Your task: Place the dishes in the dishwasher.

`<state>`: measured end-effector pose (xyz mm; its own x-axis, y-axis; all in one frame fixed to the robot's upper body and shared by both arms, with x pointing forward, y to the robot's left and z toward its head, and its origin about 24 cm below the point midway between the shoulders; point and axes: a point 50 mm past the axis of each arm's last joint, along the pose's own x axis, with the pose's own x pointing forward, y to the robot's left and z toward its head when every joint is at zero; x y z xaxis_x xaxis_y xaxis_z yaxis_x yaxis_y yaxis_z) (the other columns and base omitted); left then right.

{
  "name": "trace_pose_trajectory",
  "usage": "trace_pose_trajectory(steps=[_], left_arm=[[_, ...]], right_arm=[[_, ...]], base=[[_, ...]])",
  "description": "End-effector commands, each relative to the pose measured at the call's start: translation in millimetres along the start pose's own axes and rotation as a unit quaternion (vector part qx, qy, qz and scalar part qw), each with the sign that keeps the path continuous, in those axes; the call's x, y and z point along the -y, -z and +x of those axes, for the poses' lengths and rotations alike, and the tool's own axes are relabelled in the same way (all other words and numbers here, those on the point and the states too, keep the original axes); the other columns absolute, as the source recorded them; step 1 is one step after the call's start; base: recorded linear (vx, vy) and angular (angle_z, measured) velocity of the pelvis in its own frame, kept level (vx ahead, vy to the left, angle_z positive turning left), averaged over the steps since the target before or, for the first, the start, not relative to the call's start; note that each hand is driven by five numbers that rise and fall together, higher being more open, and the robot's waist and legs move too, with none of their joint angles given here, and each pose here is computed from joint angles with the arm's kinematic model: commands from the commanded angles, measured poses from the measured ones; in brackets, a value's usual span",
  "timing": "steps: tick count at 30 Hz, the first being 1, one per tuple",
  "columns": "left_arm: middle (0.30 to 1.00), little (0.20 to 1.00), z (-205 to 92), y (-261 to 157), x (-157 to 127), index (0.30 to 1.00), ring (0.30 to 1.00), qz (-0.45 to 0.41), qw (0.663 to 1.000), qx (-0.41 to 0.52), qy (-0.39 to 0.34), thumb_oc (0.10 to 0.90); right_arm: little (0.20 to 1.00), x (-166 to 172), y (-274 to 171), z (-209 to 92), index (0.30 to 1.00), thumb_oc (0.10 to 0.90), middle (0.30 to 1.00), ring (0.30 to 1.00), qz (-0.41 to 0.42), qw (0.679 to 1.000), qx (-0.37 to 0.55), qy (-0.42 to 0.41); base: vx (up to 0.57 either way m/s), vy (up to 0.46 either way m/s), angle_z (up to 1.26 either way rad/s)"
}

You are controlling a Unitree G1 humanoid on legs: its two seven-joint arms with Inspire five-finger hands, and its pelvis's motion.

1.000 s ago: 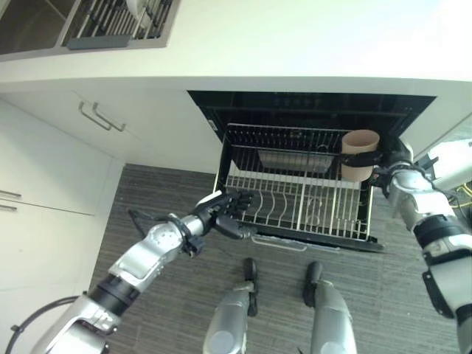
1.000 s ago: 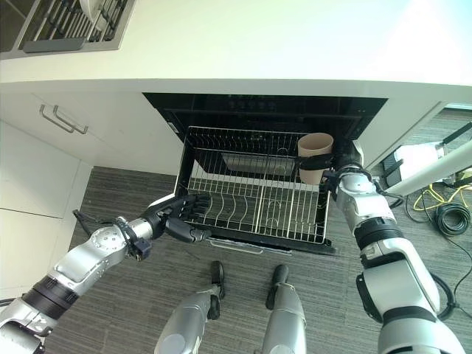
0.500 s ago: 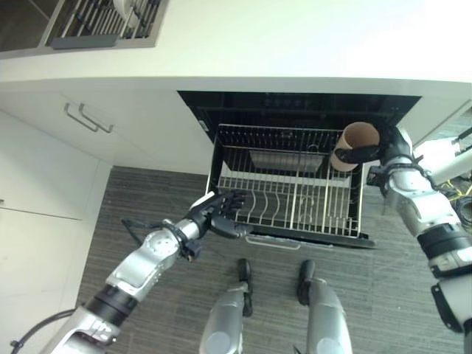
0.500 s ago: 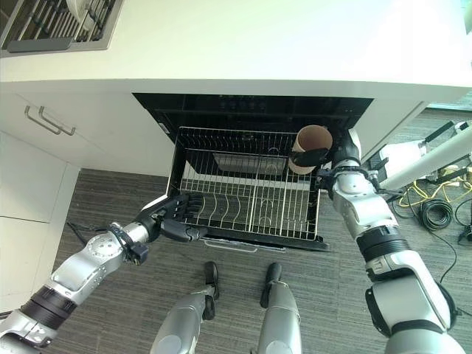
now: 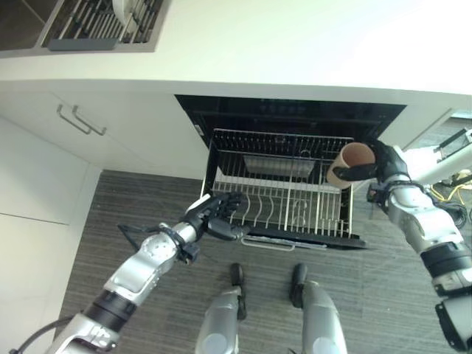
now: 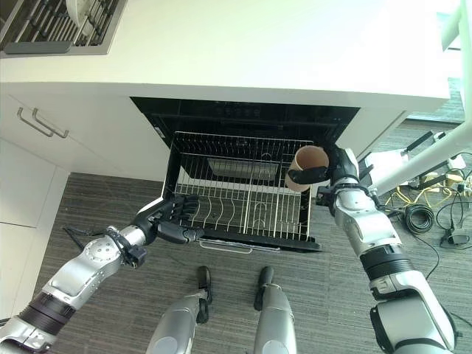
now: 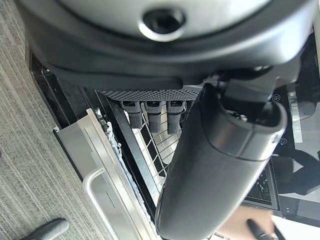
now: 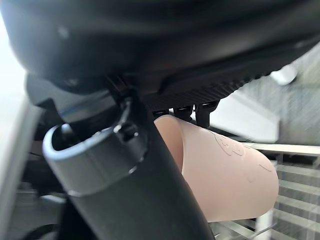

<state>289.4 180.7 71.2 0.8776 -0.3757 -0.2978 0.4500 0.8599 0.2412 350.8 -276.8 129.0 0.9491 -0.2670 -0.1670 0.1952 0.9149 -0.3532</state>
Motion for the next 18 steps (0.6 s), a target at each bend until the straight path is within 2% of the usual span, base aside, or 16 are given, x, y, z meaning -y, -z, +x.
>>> trace_pose_trajectory(steps=[1,4,7,10,18], left_arm=[[0.9,0.9,-8.6,-7.7,3.1,0.9,0.9,0.006,0.999,0.03,0.016,0.8],[0.9,0.9,-9.7,-10.9,0.3,0.9,0.9,0.014,0.999,0.031,0.022,0.8],[0.9,0.9,-10.4,-11.6,-1.3,0.9,0.9,0.016,0.999,0.03,0.025,0.8],[0.9,0.9,-11.6,-11.8,-2.4,0.9,0.9,0.019,0.999,0.031,0.024,0.8],[0.9,0.9,-15.9,-2.4,-1.3,0.9,0.9,0.006,1.0,0.028,0.013,0.8]], right_arm=[[0.9,17.0,-46.7,-0.6,0.9,0.8,0.9,0.9,-0.082,0.992,0.088,0.019],[0.9,9.9,-26.6,2.7,0.9,0.8,0.9,0.9,-0.093,0.994,0.028,-0.042],[0.9,7.4,-18.6,4.9,0.9,0.8,0.9,0.9,-0.095,0.994,0.012,-0.056],[0.9,7.3,-21.4,3.4,0.9,0.8,0.9,0.9,-0.104,0.992,0.029,-0.06],[0.9,-12.0,-42.8,-15.6,0.9,0.8,0.9,0.9,-0.048,0.986,0.117,-0.11]], base=[[-0.01,-0.034,0.0],[-0.02,-0.046,0.02],[0.0,-0.028,-0.01],[0.0,0.0,0.0],[0.0,0.0,0.0]])
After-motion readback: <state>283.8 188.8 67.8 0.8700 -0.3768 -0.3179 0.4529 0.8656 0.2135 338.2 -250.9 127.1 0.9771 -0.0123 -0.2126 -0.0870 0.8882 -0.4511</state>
